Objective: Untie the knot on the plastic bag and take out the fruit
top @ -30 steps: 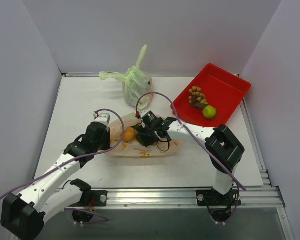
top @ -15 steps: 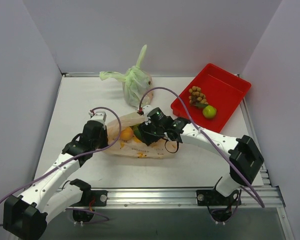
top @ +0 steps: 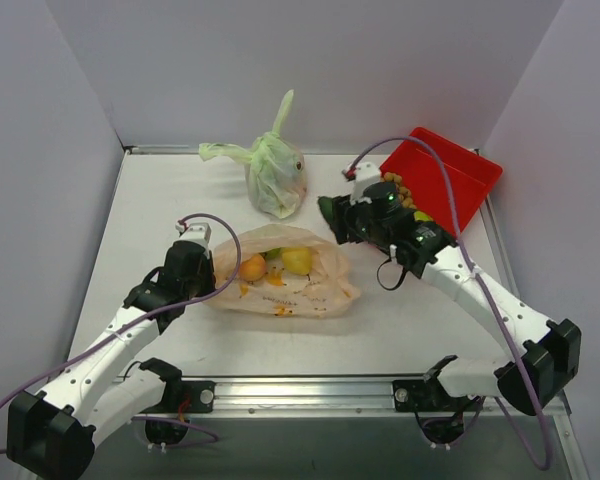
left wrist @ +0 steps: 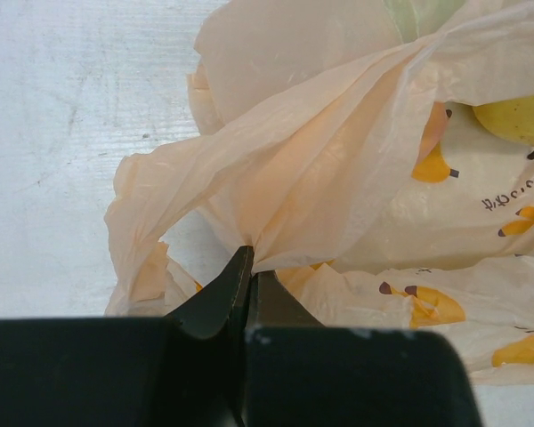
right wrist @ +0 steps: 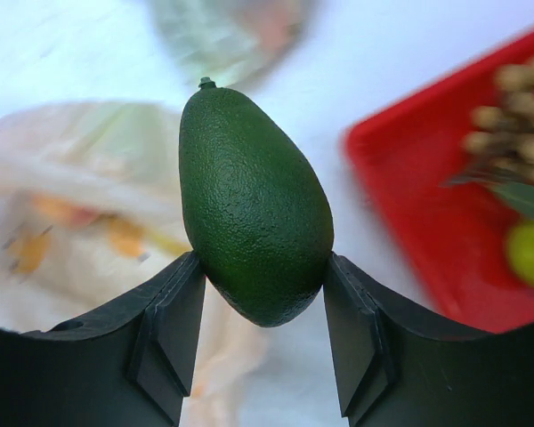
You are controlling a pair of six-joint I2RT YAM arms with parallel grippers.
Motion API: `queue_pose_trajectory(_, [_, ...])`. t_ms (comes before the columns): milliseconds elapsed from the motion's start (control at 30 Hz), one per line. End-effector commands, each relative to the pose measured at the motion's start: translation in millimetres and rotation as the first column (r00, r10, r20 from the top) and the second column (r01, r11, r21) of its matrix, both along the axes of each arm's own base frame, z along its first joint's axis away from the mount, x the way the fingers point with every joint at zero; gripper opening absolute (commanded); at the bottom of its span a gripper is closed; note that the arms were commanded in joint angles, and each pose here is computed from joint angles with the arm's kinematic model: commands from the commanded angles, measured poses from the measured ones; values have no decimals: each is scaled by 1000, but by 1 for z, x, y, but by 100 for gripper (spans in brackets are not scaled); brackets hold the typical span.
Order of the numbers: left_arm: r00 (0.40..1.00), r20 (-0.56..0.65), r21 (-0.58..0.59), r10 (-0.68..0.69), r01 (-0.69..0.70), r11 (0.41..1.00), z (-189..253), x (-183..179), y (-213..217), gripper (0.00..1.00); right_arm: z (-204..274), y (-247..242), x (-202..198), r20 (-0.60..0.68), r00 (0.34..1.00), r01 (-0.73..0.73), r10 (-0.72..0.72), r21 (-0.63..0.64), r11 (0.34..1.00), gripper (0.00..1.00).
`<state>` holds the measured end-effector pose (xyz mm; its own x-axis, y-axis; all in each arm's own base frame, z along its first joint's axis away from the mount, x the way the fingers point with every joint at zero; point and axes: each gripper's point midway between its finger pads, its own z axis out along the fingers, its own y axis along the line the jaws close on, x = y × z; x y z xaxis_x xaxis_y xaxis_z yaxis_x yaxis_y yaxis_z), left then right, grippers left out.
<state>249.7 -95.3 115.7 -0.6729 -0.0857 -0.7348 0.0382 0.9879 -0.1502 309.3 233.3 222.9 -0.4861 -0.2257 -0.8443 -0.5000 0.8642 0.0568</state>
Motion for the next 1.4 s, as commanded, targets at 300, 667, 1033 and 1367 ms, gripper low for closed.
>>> queue_pose_trajectory(300, [999,52,-40,-1,3,999,13,7,-4,0,-69,-166,89,-88,876,466,-474,-99,879,3])
queue_pose_trajectory(667, [998,56,-44,-2,4,999,14,7,-4,0,-84,-170,95,-168,841,506,-515,-98,857,91])
queue_pose_trajectory(1033, [998,55,-49,-2,5,999,14,8,-5,0,-8,-18,22,19,1000,21,-20,-69,997,91])
queue_pose_trajectory(1367, [998,55,-50,-2,5,999,14,8,-4,0,-32,97,-39,-60,978,-199,201,38,979,90])
